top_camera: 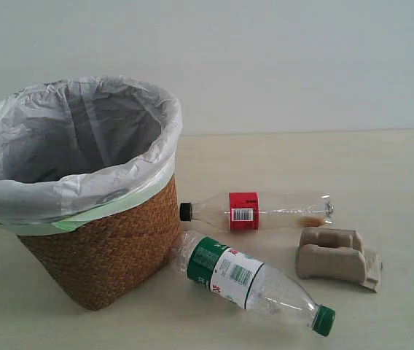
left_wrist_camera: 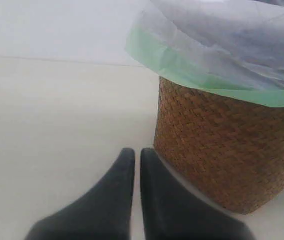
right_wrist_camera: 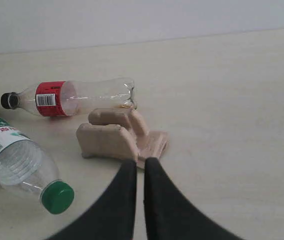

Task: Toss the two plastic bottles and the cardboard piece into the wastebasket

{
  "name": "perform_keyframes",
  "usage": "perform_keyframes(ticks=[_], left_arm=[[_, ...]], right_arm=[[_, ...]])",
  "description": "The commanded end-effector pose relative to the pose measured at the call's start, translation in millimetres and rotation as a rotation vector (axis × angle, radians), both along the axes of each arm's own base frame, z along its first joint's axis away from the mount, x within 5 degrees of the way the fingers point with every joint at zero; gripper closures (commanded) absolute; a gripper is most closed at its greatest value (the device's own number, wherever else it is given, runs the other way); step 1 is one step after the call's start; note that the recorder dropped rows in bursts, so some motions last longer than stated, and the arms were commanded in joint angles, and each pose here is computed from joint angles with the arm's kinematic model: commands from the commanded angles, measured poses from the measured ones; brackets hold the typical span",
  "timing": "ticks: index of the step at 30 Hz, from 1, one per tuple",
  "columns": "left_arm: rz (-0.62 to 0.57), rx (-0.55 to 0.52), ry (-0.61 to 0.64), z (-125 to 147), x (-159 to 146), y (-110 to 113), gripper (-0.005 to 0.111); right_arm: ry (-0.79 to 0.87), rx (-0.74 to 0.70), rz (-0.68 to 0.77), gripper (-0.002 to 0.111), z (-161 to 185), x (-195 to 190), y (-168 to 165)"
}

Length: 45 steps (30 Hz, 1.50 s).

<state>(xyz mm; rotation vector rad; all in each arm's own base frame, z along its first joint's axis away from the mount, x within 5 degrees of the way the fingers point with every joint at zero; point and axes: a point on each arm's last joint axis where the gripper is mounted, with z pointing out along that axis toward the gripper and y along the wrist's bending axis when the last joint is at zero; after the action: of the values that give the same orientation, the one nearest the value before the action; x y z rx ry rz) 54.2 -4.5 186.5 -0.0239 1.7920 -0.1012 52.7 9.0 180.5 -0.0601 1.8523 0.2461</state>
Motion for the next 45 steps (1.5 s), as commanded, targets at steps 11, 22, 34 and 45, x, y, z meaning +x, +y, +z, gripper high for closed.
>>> perform_keyframes(ticks=[11,22,34,45], left_arm=[[0.002,-0.002,0.0,-1.1,-0.1,0.1,0.103],[0.002,-0.002,0.0,-1.1,-0.1,0.1,0.103],[0.002,-0.002,0.0,-1.1,-0.1,0.1,0.103],[0.002,-0.002,0.0,-1.1,-0.1,0.1,0.103]], right_arm=[[-0.005,-0.004,-0.004,0.106,0.4,-0.2,-0.4],[-0.005,-0.004,-0.004,0.106,0.4,-0.2,-0.4],[0.042,0.432,-0.049,0.106,5.5,-0.3,5.5],[0.056,0.754,-0.068,0.106,12.7,0.1,8.5]])
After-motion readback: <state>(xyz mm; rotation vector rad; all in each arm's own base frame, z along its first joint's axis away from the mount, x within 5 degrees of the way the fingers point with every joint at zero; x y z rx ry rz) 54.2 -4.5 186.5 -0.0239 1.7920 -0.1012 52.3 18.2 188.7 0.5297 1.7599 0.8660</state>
